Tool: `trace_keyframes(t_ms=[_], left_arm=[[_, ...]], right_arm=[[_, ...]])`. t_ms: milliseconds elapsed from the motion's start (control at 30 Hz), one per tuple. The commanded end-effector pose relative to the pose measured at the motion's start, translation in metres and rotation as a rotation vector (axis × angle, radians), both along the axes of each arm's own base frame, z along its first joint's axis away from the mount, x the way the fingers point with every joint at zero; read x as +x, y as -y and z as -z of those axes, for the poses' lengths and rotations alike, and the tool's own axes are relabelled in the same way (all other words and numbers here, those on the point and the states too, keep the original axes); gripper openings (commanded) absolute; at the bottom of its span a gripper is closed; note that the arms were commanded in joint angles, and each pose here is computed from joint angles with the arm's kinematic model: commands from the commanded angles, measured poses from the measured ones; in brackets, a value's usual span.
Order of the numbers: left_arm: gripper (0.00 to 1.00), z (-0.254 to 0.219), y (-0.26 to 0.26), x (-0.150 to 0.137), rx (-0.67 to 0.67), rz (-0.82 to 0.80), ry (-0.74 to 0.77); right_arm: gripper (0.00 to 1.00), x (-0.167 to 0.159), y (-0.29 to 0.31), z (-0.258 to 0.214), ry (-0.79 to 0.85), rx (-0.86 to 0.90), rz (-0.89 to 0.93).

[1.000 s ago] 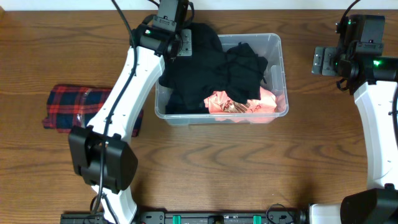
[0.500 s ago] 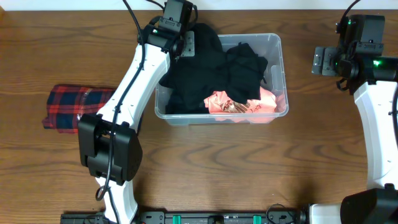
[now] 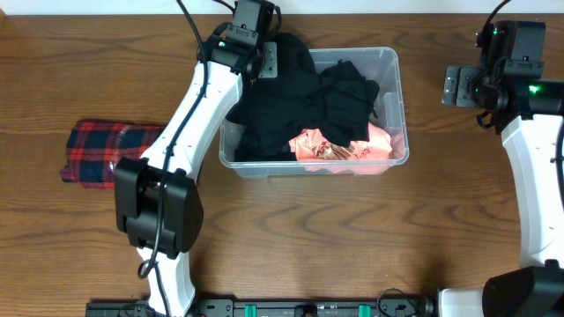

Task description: Pack container

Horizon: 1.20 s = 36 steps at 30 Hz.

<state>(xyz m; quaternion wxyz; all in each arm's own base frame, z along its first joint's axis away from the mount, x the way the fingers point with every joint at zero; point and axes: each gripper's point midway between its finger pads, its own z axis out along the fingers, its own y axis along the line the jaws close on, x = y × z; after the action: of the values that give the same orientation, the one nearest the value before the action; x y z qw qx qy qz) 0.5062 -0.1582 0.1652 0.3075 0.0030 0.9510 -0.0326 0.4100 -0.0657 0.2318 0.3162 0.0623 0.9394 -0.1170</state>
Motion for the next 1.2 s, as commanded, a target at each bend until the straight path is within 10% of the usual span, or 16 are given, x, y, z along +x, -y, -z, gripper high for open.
trace_keyframes(t_ms=[0, 600, 1167], left_arm=[[0.06, 0.032, -0.003, -0.006, 0.039, 0.012, -0.081], [0.06, 0.082, -0.028, -0.078, 0.117, -0.089, -0.440], [0.06, 0.099, -0.010, -0.081, 0.033, -0.049, -0.452]], right_arm=[[0.99, 0.000, 0.004, 0.002, -0.007, -0.005, 0.010], [0.99, 0.000, 0.004, 0.002, -0.007, -0.005, 0.010], [0.99, 0.000, 0.004, 0.002, -0.007, -0.005, 0.010]])
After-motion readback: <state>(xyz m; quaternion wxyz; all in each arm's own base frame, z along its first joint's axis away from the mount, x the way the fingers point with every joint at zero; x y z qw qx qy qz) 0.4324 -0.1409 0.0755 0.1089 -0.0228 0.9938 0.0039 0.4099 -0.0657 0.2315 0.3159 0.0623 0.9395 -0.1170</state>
